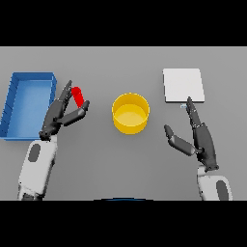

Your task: Pick up the red beaker and tilt it to pour out 1 green nut into yellow bowl. Pick up the yellow bowl and place it on the metallic measuring scale.

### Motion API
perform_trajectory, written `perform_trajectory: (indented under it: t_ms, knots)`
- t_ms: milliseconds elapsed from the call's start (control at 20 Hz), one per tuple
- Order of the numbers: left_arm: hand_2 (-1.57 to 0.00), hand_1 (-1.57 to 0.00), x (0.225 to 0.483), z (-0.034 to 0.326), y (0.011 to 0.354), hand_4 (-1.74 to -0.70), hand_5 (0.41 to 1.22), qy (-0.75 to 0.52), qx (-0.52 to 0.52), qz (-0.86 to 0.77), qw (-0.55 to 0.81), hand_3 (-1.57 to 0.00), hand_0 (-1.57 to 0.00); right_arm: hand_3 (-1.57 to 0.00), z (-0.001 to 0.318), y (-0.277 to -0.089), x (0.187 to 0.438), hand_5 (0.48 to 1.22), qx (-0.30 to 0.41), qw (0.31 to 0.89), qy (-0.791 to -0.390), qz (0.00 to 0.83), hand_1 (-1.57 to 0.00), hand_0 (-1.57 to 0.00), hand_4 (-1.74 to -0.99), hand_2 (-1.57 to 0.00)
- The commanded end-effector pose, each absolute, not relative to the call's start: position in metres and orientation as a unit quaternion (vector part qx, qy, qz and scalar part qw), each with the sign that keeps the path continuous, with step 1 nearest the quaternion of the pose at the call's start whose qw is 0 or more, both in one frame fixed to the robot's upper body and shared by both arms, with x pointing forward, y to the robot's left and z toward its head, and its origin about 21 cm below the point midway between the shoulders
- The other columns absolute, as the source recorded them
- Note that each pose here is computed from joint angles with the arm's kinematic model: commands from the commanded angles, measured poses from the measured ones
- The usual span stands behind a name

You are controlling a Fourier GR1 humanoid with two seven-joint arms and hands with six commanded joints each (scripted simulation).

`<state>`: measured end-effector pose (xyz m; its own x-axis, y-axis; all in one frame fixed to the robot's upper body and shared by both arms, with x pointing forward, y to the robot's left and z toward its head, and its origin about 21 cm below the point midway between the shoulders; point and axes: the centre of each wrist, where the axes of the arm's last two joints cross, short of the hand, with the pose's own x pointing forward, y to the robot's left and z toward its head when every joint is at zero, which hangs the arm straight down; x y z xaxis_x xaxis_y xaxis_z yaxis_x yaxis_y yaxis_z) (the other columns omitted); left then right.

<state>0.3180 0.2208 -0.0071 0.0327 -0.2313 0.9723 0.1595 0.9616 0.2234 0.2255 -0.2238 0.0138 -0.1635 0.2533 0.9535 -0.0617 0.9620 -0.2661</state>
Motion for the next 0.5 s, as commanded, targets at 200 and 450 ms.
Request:
perform_trajectory:
  t_ms: [200, 450]
  knots:
    - [0.00, 0.00, 0.340, -0.006, 0.209, -1.20, 0.663, -0.678, 0.045, -0.155, 0.717, 0.00, 0.00, 0.00, 0.011, -0.220, 0.224, 0.633, -0.050, 0.648, -0.752, 0.113, 0.00, 0.00, -1.231, 0.00]
    - [0.00, 0.00, 0.354, -0.013, 0.204, -1.22, 0.678, -0.680, 0.052, -0.148, 0.717, 0.00, 0.00, 0.00, 0.011, -0.220, 0.221, 0.641, -0.060, 0.647, -0.752, 0.113, 0.00, 0.00, -1.241, 0.00]
